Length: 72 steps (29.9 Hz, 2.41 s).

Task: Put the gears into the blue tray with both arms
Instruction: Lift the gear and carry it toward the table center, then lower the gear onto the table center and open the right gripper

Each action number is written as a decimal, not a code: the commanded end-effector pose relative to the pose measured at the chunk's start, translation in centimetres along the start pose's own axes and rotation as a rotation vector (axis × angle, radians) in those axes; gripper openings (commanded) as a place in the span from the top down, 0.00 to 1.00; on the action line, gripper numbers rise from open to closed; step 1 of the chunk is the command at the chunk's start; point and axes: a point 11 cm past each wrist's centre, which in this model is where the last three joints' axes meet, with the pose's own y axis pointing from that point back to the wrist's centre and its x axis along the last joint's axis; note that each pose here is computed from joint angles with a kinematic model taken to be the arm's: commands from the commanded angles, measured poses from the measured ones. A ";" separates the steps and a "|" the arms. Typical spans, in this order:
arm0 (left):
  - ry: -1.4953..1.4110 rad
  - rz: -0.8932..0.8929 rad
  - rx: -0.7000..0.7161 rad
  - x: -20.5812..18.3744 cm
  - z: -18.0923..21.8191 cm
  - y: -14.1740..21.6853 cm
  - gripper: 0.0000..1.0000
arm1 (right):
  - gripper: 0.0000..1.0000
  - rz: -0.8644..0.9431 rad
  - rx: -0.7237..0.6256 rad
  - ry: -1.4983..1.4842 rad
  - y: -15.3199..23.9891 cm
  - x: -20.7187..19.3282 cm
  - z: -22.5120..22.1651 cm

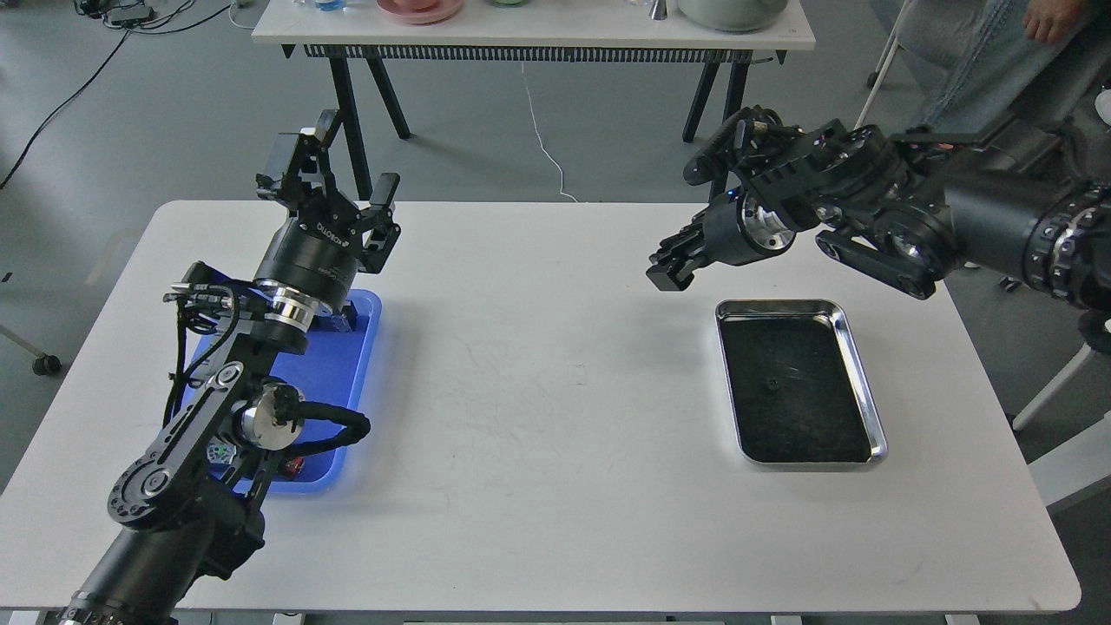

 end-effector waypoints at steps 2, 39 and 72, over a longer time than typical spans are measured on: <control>0.000 0.006 -0.008 0.2 0.3 0.0 0.00 | 0.85 0.007 0.072 0.038 -2.2 1.6 -3.7; 0.003 0.028 -0.011 0.8 0.3 0.5 0.00 | 0.85 0.165 0.316 0.053 -6.9 -5.8 -11.6; 0.002 0.038 0.000 1.2 0.0 1.0 0.00 | 0.83 0.205 0.285 0.098 -8.7 -11.2 -11.3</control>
